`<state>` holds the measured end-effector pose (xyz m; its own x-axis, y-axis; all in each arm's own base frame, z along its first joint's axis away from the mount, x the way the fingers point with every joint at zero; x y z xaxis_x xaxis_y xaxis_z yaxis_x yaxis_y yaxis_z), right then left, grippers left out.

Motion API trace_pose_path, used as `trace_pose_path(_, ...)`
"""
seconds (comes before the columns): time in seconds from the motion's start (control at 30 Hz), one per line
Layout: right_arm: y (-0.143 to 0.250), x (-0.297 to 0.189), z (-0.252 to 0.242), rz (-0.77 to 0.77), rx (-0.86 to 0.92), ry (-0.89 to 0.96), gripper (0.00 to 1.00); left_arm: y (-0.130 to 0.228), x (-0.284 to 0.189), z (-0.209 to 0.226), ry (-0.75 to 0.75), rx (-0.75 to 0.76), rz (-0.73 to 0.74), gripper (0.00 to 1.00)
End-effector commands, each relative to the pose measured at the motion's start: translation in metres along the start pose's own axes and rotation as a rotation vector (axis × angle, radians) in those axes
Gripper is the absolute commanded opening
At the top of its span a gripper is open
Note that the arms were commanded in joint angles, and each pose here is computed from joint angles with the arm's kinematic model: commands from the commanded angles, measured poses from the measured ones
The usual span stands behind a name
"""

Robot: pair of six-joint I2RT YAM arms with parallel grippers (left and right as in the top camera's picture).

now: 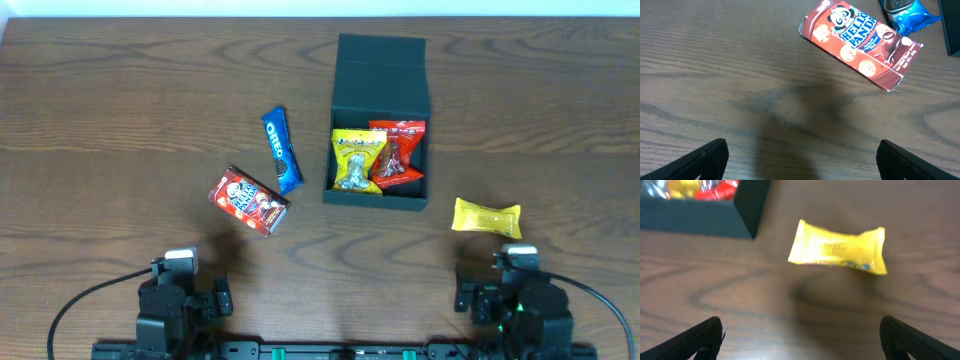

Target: Pack container

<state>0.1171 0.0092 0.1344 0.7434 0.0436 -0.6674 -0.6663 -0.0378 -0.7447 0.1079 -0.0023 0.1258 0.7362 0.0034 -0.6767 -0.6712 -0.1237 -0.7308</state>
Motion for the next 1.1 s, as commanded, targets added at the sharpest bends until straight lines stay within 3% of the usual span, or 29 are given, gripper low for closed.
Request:
trace_pose_path(0.0,0.0061,0.0033,0.0002,0.021,-0.013,-0.004,0.99,0.0130,0.0067,0.0029,-0.016,0.008,0.052,0.95)
trace_pose_path(1.07,0.0116,0.0059,0.0000,0.046,-0.014,-0.003,0.99,0.0038,0.0076,0.0014,-0.012,-0.009,0.005,0.96)
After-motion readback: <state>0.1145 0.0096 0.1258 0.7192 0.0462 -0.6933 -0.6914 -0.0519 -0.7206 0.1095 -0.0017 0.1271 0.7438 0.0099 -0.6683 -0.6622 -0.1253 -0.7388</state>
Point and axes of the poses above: each gripper's point midway between its finger pads, its own x axis out along the fingers, its own z axis along the line the jaws close on, y = z × x, the point moved 5 cm from there along -x, back along the fingers, and after that the axes turned 3 degrees about -x, right-handed, at the moved point
